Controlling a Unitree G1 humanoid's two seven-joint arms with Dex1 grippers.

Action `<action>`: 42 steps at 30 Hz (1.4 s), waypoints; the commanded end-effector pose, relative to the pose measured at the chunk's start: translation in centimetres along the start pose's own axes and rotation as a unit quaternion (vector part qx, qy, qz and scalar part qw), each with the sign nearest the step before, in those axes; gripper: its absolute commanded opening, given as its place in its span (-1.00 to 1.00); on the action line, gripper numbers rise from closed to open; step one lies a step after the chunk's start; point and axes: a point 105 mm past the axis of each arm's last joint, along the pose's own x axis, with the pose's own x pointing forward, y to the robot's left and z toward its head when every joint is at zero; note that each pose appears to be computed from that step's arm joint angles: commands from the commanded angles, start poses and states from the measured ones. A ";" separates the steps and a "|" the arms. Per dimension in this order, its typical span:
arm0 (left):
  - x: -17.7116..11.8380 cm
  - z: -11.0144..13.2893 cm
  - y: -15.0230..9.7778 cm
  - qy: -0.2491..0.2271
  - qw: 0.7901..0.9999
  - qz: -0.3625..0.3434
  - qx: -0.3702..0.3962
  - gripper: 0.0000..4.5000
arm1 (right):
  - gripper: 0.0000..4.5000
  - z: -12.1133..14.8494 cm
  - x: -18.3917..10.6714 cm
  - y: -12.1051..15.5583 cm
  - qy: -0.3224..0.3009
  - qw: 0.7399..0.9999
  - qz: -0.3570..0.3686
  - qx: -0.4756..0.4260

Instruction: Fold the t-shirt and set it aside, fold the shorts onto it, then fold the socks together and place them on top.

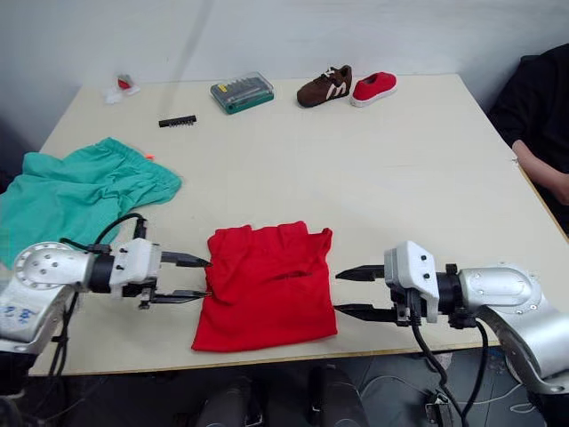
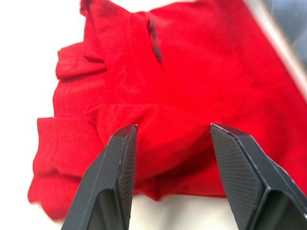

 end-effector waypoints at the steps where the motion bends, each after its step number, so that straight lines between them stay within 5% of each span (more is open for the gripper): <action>1: 0.5 -0.2 0.1 0.006 0.999 -0.025 0.033 0.13 | 0.07 0.8 0.6 -0.1 -0.014 1.000 -0.005 -0.004; 13: -0.7 -0.6 -1.0 0.038 0.987 -0.114 0.109 0.13 | 0.07 0.2 0.6 -0.3 0.016 0.999 -0.031 -0.002; 25: 1.7 0.0 0.5 0.008 0.987 -0.063 0.148 0.13 | 0.07 0.6 0.8 -0.2 0.020 0.999 -0.029 -0.002; 34: 1.5 -0.3 0.8 0.004 0.989 -0.064 0.130 -0.99 | 0.07 0.8 0.9 -0.5 0.018 0.999 -0.032 -0.003; 39: 1.3 -0.1 1.7 -0.021 0.997 -0.041 0.069 -0.99 | 0.07 0.8 0.9 -0.6 0.019 0.999 -0.034 -0.003; 42: 1.2 0.2 3.9 -0.064 0.997 0.020 -0.048 -0.99 | 0.07 0.8 1.0 -0.7 0.018 0.999 -0.035 -0.004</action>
